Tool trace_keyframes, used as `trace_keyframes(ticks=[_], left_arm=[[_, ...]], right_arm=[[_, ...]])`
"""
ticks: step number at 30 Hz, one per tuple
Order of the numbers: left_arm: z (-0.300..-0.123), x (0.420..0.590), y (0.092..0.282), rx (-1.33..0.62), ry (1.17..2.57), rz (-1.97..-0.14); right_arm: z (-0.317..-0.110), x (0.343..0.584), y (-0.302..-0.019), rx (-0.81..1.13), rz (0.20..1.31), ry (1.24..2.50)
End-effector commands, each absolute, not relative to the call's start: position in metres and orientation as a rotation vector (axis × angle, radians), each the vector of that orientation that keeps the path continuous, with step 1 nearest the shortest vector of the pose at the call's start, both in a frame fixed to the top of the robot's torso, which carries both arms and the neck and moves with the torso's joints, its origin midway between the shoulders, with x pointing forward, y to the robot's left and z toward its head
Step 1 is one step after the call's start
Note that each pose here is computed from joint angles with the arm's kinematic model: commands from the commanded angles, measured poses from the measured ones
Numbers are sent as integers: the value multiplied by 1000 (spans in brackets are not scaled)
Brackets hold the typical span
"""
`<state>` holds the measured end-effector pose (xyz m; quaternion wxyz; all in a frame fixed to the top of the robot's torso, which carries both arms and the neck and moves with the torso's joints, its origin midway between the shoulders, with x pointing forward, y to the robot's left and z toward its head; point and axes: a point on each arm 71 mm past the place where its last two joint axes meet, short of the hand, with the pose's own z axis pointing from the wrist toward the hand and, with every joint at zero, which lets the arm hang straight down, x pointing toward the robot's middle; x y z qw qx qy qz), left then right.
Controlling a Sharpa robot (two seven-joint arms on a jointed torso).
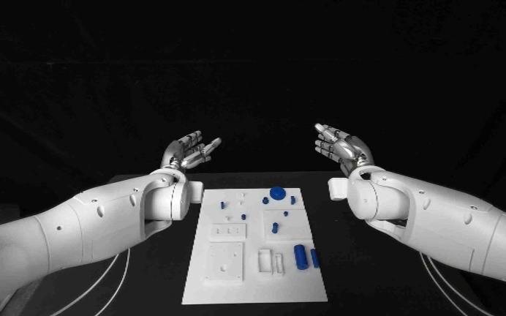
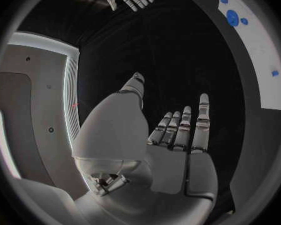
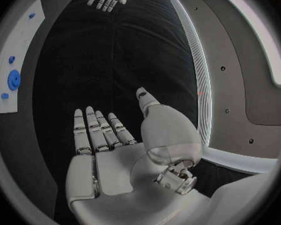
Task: Assemble the parts on the task board
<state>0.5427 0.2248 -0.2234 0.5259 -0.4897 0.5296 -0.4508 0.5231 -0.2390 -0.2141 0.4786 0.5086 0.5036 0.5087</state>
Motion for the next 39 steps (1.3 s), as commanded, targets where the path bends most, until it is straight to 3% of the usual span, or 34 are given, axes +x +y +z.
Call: trace_keyframes(ticks=[1, 8, 15, 16, 27, 39], left_arm=[[-222, 557, 225, -1211, 1367, -1133], [-213, 575, 233, -1198, 1388, -1112], [-210, 572, 235, -1172, 1399, -1136], [-210, 572, 236, -1169, 1396, -1139], [-194, 560, 244, -1089, 1346, -1190], [-173, 534, 231, -970, 1423, -1340]], right_arm=[[-217, 532, -235, 1165, 1355, 1447], [-216, 547, -252, 1140, 1365, 1549], [-216, 552, -257, 1133, 1364, 1583], [-215, 557, -258, 933, 1243, 1569], [-211, 558, -237, 489, 1074, 1614], [-204, 556, -211, -52, 800, 1650]])
